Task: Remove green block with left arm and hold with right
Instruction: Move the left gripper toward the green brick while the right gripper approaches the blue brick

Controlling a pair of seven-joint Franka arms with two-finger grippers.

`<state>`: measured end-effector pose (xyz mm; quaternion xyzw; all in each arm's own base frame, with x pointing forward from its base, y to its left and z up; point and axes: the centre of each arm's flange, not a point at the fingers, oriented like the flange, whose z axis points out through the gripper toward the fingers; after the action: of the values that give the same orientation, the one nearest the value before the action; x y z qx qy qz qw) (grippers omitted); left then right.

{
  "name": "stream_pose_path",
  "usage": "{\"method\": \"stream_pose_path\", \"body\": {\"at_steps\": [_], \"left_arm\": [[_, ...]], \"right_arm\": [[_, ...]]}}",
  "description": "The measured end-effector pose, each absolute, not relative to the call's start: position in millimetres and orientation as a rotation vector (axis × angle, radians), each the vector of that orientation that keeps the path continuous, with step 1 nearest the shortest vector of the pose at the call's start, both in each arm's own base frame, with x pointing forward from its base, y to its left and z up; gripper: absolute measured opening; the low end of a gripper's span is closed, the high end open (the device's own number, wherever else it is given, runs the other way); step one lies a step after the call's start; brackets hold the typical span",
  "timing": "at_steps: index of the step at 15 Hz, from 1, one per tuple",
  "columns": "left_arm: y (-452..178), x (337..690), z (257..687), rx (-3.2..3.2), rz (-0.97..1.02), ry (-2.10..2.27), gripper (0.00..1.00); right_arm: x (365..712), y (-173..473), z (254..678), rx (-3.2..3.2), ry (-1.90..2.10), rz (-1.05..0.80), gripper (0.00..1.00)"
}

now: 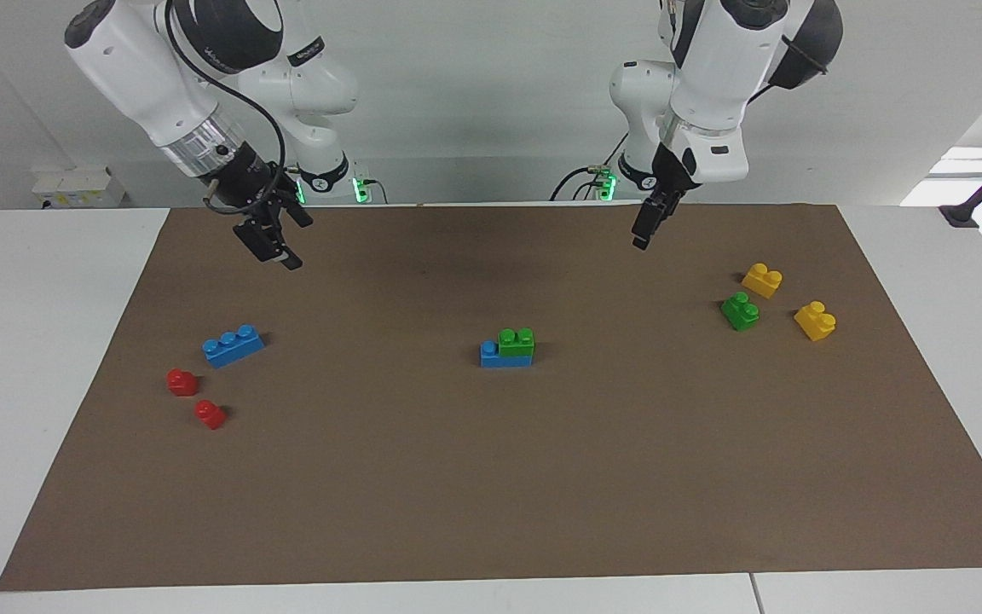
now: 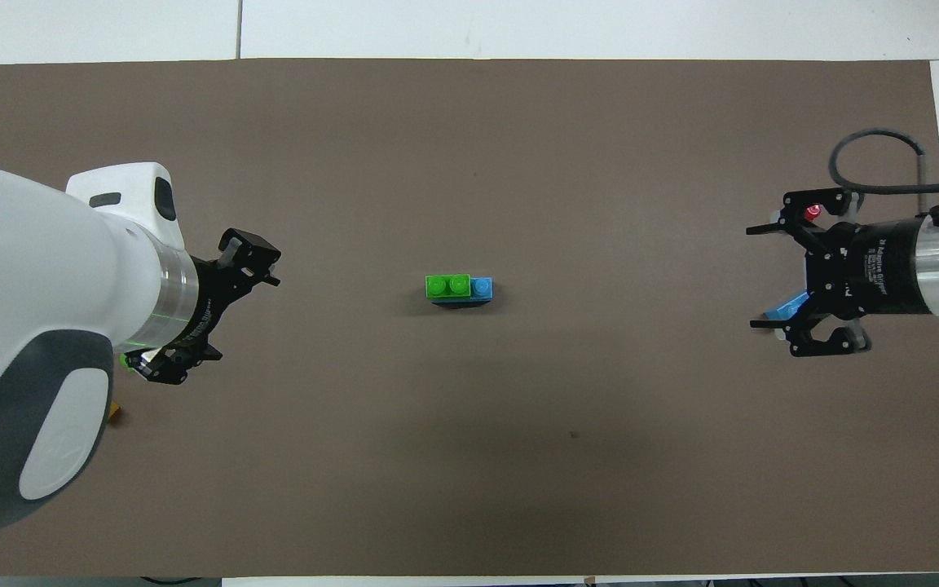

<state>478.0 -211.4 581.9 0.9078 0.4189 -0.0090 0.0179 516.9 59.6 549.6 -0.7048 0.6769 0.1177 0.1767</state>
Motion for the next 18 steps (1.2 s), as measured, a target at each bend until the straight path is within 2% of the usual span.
{"method": "stream_pose_path", "body": {"at_steps": [5, 7, 10, 12, 18], "left_arm": [[-243.1, 460.7, 572.2, 2.767, -0.016, 1.386, 1.0], [-258.0, 456.5, 564.5, 2.644, 0.0, 1.55, 1.0], [-281.8, 448.7, 549.6, 2.465, -0.016, 1.724, 1.0], [-293.5, 449.1, 539.3, 2.373, -0.037, 1.804, 1.0], [-327.8, 471.7, 476.6, 2.276, -0.089, 1.955, 1.0]], "right_arm": [[541.4, 85.9, 488.7, -1.979, 1.916, 0.489, 1.0], [553.4, 98.1, 470.7, -1.969, 1.902, 0.509, 0.98], [573.2, 120.8, 449.0, -1.958, 1.884, 0.506, 1.0], [586.7, 138.5, 441.3, -1.954, 1.861, 0.51, 0.9], [612.1, 167.6, 421.7, -1.948, 1.847, 0.493, 0.91]]}}
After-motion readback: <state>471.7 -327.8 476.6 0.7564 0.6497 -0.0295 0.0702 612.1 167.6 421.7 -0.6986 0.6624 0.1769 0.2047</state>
